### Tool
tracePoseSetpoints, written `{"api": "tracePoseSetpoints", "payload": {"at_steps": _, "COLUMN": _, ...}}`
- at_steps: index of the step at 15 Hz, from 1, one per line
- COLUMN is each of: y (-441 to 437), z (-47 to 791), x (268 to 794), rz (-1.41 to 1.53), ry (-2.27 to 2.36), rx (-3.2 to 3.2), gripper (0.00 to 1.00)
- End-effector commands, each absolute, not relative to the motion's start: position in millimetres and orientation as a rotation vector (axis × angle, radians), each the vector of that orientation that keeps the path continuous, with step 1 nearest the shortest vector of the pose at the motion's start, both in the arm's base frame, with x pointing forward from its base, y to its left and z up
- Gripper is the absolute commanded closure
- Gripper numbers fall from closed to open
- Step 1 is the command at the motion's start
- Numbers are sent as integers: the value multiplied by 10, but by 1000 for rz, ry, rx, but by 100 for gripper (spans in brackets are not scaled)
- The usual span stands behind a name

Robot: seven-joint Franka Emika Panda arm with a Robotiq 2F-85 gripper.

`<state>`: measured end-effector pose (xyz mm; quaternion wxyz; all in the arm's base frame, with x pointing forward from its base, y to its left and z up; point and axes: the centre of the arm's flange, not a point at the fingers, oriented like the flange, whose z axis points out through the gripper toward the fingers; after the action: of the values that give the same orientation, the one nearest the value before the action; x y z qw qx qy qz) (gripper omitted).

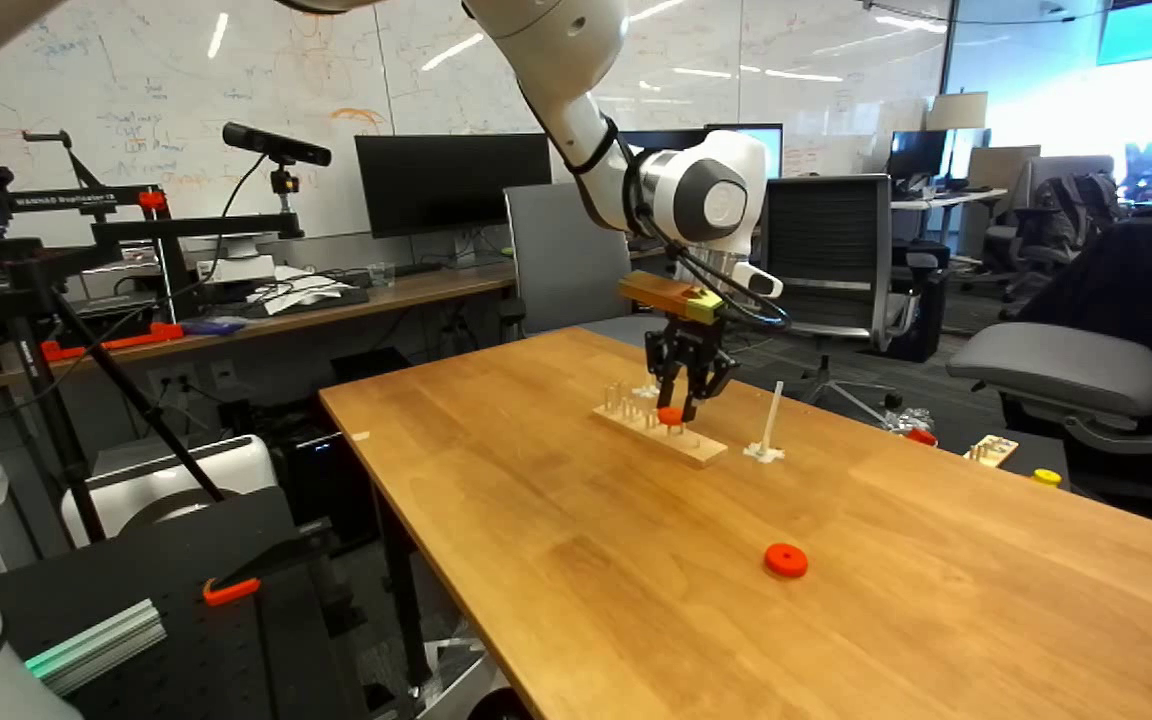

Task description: Get the Orange object and place it on the wooden object

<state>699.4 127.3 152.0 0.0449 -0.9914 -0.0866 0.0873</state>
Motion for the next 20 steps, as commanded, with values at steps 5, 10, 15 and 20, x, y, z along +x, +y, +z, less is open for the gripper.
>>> {"api": "tracePoseSetpoints", "payload": {"at_steps": 5, "y": 1211, "z": 1526, "x": 7022, "rz": 275, "ry": -261, "rx": -3019, "gripper": 84}}
{"api": "tracePoseSetpoints", "payload": {"at_steps": 10, "y": 1177, "z": 1482, "x": 7018, "rz": 285, "ry": -255, "rx": -3018, "gripper": 84}}
{"api": "tracePoseSetpoints", "payload": {"at_steps": 15, "y": 1132, "z": 1455, "x": 7029, "rz": 293, "ry": -244, "rx": -3018, "gripper": 84}}
{"api": "tracePoseSetpoints", "payload": {"at_steps": 20, "y": 1125, "z": 1425, "x": 7023, "rz": 298, "ry": -244, "rx": -3024, "gripper": 84}}
